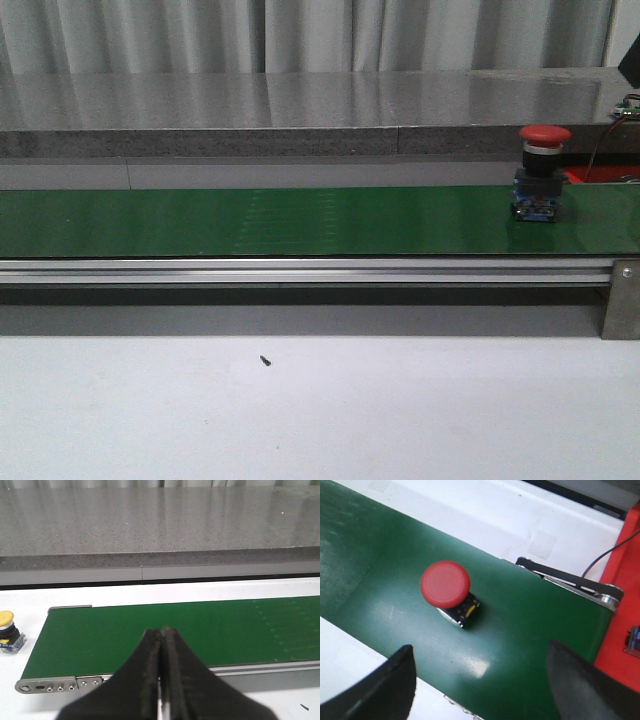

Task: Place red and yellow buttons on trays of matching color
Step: 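Close the right gripper on the second red button on the belt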

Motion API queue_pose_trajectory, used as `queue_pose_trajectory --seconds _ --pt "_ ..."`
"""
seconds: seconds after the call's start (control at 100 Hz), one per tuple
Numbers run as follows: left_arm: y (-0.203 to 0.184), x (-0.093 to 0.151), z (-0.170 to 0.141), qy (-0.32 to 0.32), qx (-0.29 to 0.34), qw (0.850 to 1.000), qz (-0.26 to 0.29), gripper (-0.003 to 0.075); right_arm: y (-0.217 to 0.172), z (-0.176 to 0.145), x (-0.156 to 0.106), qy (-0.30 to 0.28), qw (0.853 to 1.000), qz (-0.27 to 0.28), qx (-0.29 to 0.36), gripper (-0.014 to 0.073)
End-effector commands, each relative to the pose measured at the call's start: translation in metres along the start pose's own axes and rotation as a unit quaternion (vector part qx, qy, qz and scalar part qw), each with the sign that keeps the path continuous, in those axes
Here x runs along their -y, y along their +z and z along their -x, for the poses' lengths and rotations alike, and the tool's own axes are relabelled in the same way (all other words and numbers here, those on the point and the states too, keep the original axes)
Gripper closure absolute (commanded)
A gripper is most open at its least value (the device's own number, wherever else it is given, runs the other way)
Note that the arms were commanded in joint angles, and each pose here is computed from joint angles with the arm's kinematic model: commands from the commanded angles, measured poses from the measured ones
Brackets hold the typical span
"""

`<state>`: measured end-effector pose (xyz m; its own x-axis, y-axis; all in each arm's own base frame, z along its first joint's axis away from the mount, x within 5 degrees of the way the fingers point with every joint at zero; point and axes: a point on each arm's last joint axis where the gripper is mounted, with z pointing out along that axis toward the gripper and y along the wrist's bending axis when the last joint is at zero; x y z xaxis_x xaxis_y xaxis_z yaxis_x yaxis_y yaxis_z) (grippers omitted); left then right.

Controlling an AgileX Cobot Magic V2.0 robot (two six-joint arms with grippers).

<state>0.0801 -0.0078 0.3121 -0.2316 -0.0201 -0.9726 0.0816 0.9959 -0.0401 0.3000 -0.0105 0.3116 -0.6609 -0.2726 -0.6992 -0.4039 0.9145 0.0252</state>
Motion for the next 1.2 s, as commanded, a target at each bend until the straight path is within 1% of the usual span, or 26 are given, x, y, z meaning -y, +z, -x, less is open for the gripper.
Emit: queue_pose_trajectory --seconds 0.0,0.17,0.38,0.62,0.74,0.81,0.91,1.01,1.08,1.19 --pt "-0.003 0.001 0.016 -0.004 0.052 0.999 -0.002 0.0740 -0.003 0.012 -0.001 -0.014 0.999 -0.013 0.035 0.0056" --pt "-0.003 0.001 0.016 -0.004 0.052 0.999 -0.002 0.0740 0.025 0.010 0.003 -0.019 1.000 -0.007 0.016 0.0056" --pt "-0.003 0.001 0.016 -0.004 0.052 0.999 -0.002 0.0740 0.048 0.005 0.014 -0.014 1.000 -0.022 0.007 0.0056" --pt "-0.003 0.001 0.016 -0.004 0.052 0.999 -0.002 0.0740 0.067 -0.002 0.021 -0.008 1.000 -0.021 -0.012 0.0056" --pt "-0.003 0.001 0.016 -0.004 0.052 0.999 -0.002 0.0740 0.071 -0.004 0.022 -0.006 1.000 -0.019 -0.016 0.0062" --pt "-0.003 0.001 0.016 -0.004 0.052 0.999 -0.002 0.0740 0.070 -0.004 0.022 -0.006 1.000 -0.019 -0.015 0.0127" --pt "-0.003 0.001 0.016 -0.004 0.052 0.999 -0.002 0.0740 0.070 -0.003 0.021 -0.006 1.000 -0.018 -0.016 0.0296" --pt "-0.003 0.001 0.016 -0.004 0.052 0.999 -0.002 0.0740 0.070 -0.004 0.022 -0.006 1.000 -0.018 -0.016 0.0425" --pt "-0.003 0.001 0.016 -0.004 0.052 0.999 -0.002 0.0740 0.069 -0.003 0.023 -0.005 1.000 -0.021 -0.014 0.0468" --pt "-0.003 0.001 0.016 -0.004 0.052 0.999 -0.002 0.0740 0.063 0.001 0.028 -0.003 1.000 -0.027 -0.007 0.0473"
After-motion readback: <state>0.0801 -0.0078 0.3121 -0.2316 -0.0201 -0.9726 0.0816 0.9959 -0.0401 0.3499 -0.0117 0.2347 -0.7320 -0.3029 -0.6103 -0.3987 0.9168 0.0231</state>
